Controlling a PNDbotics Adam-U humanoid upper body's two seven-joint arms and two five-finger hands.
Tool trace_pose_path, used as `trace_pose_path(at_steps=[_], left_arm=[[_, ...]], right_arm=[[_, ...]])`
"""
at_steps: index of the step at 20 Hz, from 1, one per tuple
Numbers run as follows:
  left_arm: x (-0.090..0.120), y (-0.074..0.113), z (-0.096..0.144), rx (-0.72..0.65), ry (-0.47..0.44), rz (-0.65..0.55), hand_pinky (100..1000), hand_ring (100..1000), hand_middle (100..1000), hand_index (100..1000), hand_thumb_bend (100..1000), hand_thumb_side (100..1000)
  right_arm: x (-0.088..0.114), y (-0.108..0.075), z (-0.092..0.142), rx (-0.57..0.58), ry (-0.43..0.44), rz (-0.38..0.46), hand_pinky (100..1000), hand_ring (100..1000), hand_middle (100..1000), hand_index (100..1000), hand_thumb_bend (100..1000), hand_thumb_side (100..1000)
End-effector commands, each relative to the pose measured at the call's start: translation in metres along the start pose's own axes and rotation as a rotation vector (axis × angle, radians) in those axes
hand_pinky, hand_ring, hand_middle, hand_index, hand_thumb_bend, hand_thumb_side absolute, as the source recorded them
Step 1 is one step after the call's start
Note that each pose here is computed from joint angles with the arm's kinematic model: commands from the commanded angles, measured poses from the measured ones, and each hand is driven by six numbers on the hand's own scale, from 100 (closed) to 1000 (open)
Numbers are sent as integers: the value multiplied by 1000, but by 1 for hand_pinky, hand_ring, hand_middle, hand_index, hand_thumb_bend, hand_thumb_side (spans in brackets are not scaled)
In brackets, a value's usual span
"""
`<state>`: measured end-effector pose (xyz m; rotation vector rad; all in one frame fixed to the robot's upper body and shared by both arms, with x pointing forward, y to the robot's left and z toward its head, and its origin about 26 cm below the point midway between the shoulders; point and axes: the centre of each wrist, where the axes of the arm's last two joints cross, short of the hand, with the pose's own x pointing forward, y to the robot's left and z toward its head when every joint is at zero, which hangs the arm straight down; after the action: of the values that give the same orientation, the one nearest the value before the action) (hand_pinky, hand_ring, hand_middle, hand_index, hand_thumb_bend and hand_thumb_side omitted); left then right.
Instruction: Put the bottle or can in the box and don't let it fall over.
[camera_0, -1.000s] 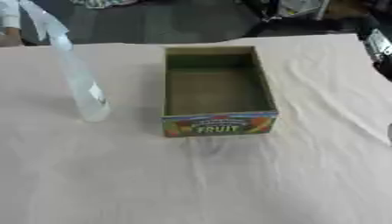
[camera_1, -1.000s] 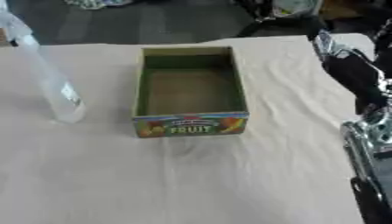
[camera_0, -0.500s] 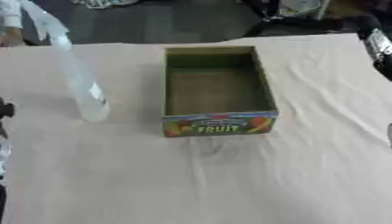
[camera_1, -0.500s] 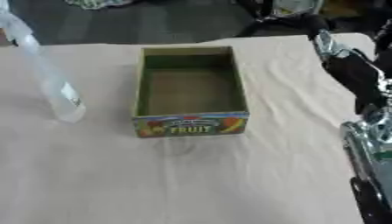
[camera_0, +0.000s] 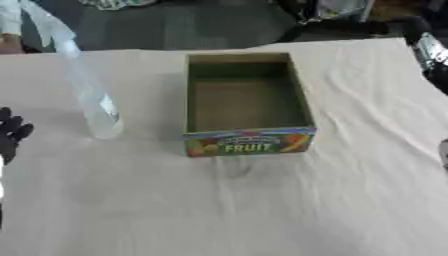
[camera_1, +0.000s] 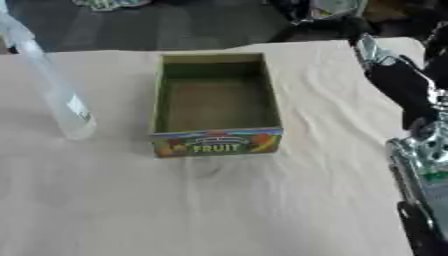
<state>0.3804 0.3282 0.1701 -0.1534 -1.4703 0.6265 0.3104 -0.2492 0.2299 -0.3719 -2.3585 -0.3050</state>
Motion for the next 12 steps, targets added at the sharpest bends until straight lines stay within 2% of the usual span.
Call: trace_pose_path(at_steps=[1, 12], left_arm=[[9, -7, -2, -36, 1, 29, 100, 100, 128, 1000, 850, 1000], [3, -36, -1, -127, 88, 128, 100, 100, 100, 1000, 846, 1000]], right_arm=[[9, -3, -5, 1, -34, -5, 904, 727, 880, 853, 657, 100], [8, -2, -4, 9, -29, -8, 904, 727, 881, 853, 657, 100]])
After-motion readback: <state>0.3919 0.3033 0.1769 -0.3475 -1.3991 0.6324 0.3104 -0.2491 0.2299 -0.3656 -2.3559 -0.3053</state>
